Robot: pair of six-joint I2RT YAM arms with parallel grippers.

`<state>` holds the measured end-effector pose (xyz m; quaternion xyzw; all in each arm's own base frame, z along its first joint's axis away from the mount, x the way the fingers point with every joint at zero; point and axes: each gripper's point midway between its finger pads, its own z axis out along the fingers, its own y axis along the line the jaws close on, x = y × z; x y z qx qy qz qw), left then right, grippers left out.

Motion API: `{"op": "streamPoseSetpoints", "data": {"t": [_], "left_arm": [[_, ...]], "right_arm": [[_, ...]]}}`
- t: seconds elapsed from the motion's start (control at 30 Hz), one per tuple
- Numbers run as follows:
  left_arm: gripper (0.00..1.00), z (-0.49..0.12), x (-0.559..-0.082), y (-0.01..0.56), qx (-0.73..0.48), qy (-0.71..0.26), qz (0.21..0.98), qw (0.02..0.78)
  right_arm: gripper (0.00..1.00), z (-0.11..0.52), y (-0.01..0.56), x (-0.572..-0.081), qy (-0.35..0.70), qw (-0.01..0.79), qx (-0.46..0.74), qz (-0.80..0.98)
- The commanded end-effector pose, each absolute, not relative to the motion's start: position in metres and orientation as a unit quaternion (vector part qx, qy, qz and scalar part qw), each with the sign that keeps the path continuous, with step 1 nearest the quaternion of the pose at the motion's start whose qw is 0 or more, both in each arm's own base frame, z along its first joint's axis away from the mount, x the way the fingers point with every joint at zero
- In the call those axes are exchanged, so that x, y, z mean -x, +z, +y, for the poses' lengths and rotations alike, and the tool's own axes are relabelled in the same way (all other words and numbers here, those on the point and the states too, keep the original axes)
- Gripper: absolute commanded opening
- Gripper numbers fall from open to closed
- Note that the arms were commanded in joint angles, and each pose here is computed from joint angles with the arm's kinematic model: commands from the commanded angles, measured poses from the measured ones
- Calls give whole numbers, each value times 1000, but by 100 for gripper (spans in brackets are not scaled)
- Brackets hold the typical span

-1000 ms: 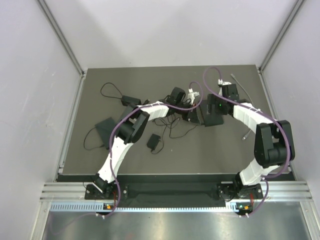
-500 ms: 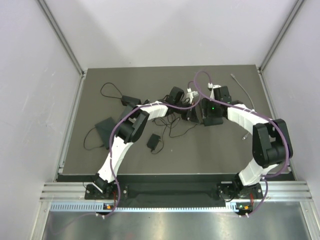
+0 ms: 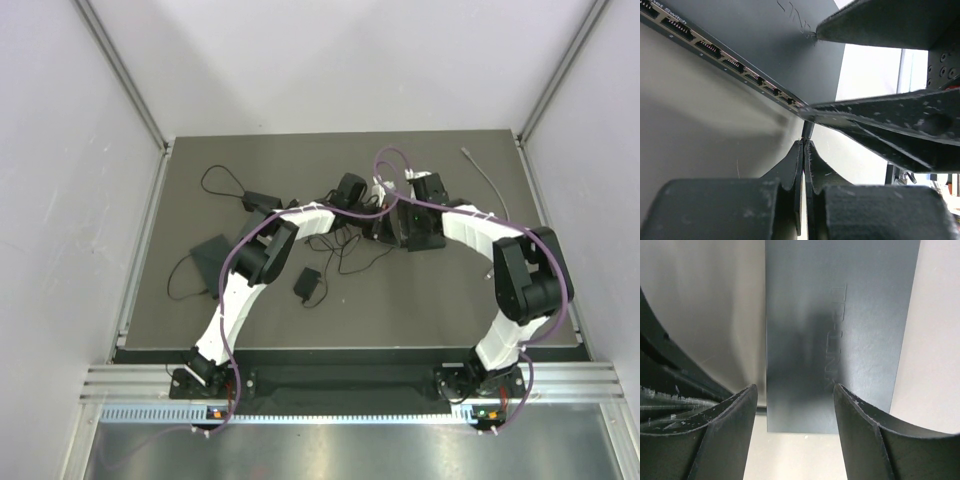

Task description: Pull the plug from the switch port

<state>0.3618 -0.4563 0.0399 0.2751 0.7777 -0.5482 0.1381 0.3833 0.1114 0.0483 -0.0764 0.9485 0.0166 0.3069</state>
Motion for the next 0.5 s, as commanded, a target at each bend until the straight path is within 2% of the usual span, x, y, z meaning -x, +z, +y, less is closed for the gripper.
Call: {"op": "streamPoseSetpoints", "data": {"t": [0.0,0.47], "left_arm": [[0,-453,-373,42,-275,-554,770,156],[0,-437,-364,36,-297,-535,775,158]], "right_arm": [[62,110,51,-394,-28,315,83,945],[61,72,39,-396,-137,314,55,938]]}}
